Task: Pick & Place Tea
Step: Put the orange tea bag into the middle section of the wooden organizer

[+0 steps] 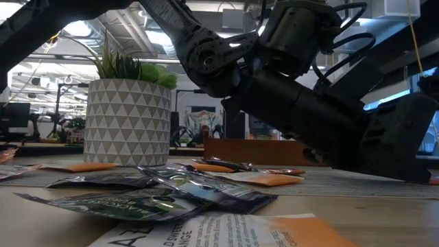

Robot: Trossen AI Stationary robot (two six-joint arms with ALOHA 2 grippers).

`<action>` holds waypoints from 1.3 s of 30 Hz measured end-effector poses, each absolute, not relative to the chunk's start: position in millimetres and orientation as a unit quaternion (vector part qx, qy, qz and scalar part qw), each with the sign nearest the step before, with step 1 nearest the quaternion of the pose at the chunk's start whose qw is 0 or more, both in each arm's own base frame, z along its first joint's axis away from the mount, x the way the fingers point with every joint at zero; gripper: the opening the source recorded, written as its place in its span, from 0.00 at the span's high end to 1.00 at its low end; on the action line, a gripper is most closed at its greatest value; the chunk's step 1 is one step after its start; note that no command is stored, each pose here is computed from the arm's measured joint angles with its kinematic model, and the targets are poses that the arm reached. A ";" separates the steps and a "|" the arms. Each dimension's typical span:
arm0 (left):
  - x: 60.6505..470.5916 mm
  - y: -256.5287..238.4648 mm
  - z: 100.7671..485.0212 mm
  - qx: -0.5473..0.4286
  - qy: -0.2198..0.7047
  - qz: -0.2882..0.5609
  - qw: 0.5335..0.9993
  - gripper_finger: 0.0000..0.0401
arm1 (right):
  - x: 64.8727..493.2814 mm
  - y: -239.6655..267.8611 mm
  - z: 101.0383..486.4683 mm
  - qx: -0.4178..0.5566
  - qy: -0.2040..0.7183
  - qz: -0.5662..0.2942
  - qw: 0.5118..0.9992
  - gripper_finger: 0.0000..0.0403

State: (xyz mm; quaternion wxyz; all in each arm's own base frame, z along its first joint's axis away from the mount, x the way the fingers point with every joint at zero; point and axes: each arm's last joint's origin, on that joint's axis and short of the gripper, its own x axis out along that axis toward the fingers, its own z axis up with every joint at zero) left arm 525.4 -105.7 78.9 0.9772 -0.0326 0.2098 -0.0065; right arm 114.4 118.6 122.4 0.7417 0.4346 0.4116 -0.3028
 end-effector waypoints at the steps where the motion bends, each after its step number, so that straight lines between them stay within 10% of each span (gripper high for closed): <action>1: 525.4 -105.7 78.8 -0.033 0.210 -0.006 0.977 0.80 | 111.8 119.7 119.5 0.447 0.400 -0.293 0.745 0.75; 21: 525.1 -105.7 78.7 -0.032 0.212 -0.006 0.977 0.80 | 96.3 119.7 100.2 0.462 0.333 -0.222 0.791 0.76; 39: 523.3 -106.1 97.7 -0.026 0.221 -0.040 0.974 0.80 | 98.8 124.3 104.9 0.451 0.343 -0.211 0.797 0.99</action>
